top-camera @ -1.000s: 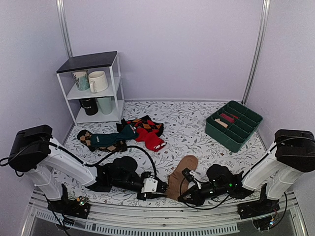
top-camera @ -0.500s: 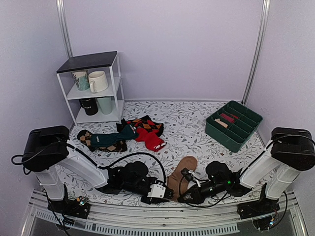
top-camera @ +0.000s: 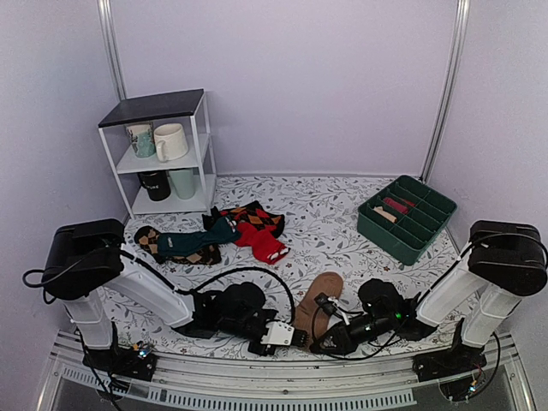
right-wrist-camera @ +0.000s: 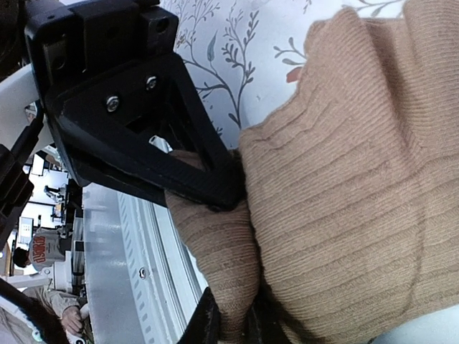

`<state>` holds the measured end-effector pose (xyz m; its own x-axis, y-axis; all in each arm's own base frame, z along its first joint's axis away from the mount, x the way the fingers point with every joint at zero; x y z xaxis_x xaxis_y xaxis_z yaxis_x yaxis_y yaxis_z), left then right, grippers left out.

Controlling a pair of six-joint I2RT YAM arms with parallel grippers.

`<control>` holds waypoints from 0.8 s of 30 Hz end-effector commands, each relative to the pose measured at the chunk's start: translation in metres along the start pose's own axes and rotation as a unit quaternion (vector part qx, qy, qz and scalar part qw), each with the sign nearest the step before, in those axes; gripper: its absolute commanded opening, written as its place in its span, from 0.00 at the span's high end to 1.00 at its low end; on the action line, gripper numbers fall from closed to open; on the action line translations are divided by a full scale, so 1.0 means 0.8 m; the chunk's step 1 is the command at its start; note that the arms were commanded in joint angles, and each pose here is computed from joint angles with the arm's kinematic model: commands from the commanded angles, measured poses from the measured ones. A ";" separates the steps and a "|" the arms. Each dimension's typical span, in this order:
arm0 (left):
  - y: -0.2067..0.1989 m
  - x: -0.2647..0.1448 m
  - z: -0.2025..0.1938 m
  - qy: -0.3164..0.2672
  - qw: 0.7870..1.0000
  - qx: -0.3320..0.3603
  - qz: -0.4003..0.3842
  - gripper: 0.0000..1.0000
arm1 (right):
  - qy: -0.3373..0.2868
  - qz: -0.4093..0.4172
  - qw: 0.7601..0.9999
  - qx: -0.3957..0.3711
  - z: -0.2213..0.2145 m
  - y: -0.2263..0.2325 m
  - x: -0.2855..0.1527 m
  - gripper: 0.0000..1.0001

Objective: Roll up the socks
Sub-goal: Roll a pair of socks at the center of the board.

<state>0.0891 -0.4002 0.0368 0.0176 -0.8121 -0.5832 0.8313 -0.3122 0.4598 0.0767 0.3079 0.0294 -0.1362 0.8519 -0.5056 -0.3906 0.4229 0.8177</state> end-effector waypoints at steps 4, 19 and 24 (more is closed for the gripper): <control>-0.028 0.002 -0.006 0.023 0.993 -0.092 -0.075 1.00 | 0.013 -0.099 0.995 0.001 -0.018 -0.040 -0.014 0.70; -0.049 -0.016 -0.036 0.074 0.914 -0.351 -0.187 1.00 | -0.193 -0.118 0.894 -0.387 0.017 0.046 -0.060 0.49; -0.055 -0.013 -0.050 0.081 0.900 -0.378 -0.203 1.00 | -0.156 -0.149 0.871 -0.442 0.000 0.043 -0.028 0.50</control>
<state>0.0854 -0.3904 0.0367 -0.2624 -0.7323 -0.6284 0.9644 -0.1779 -0.1955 0.0610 0.2912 0.0692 0.1999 0.8652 -0.4599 -0.9074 0.3406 0.2463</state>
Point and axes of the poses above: each gripper's point midway between its finger pads, its own x axis out along the fingers, its own y axis along the line the jaws close on, z = x × y, the point moved 3 cm from there along -x, back along the fingers, and after that the axes turned 10 degrees about x, right-handed, at the moved point
